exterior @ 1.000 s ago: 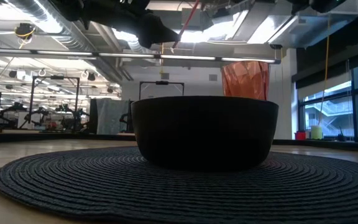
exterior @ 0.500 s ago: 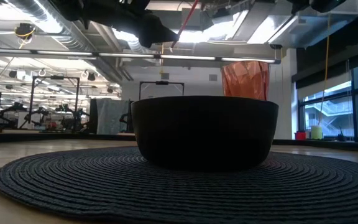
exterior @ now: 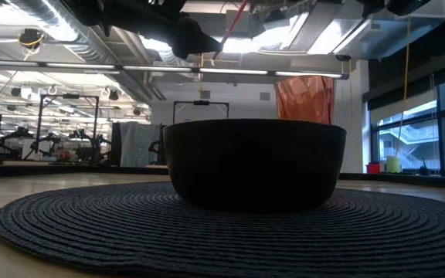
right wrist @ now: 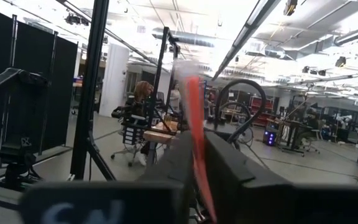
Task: Pick & Place Utensil
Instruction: Put the pink straw into the red cup on the blue mat
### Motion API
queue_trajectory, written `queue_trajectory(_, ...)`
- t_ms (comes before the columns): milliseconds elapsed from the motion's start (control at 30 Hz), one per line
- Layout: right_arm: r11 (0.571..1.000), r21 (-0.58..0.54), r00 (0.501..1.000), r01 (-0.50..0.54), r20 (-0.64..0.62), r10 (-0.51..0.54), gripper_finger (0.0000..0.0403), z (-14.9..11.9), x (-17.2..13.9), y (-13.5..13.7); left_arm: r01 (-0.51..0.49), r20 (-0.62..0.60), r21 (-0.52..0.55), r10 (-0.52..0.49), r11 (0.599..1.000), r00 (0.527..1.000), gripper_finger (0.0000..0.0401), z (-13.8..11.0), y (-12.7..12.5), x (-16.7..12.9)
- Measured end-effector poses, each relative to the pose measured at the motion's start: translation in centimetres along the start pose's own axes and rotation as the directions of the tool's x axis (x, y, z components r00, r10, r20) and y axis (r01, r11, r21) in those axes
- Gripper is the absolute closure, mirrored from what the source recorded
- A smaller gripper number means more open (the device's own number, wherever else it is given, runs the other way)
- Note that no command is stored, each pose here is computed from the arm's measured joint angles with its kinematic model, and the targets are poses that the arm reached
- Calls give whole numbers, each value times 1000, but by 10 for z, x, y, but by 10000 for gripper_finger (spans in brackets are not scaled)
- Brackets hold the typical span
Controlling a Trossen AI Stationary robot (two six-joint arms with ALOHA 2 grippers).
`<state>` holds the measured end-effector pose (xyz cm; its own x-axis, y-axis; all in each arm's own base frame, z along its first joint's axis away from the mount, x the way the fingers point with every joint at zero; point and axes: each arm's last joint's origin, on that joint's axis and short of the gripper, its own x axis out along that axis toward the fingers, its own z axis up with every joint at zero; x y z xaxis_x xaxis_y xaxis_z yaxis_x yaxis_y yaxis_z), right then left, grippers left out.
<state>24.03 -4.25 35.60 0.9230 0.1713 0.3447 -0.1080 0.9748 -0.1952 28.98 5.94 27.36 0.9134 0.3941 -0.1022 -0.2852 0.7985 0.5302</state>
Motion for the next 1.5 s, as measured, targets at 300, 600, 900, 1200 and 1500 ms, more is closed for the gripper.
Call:
queue_trajectory(300, 1000, 5, 1000, -9, -21, 9, 399, -2, 0, 0, -3, -19, 2, 3, 1000, 1000, 399, -2, -1, 0)
queue_trajectory(600, 1000, -10, 999, 12, -50, -12, 401, -5, -1, -3, -92, -149, 43, 97, 995, 984, 365, -6, -4, -3)
queue_trajectory(900, 999, -9, 996, 33, -80, -34, 402, -8, -5, -10, -135, -357, 157, 184, 978, 916, 314, -9, -9, -24)
queue_trajectory(1200, 997, 24, 986, 68, -154, -64, 402, 2, -16, -14, -84, -274, -160, 37, 984, 961, 356, -41, 0, -80)
queue_trajectory(1500, 980, 62, 876, 189, -461, -140, 403, 73, -8, -19, -299, -176, -309, 255, 903, 951, 399, -100, 4, -114)
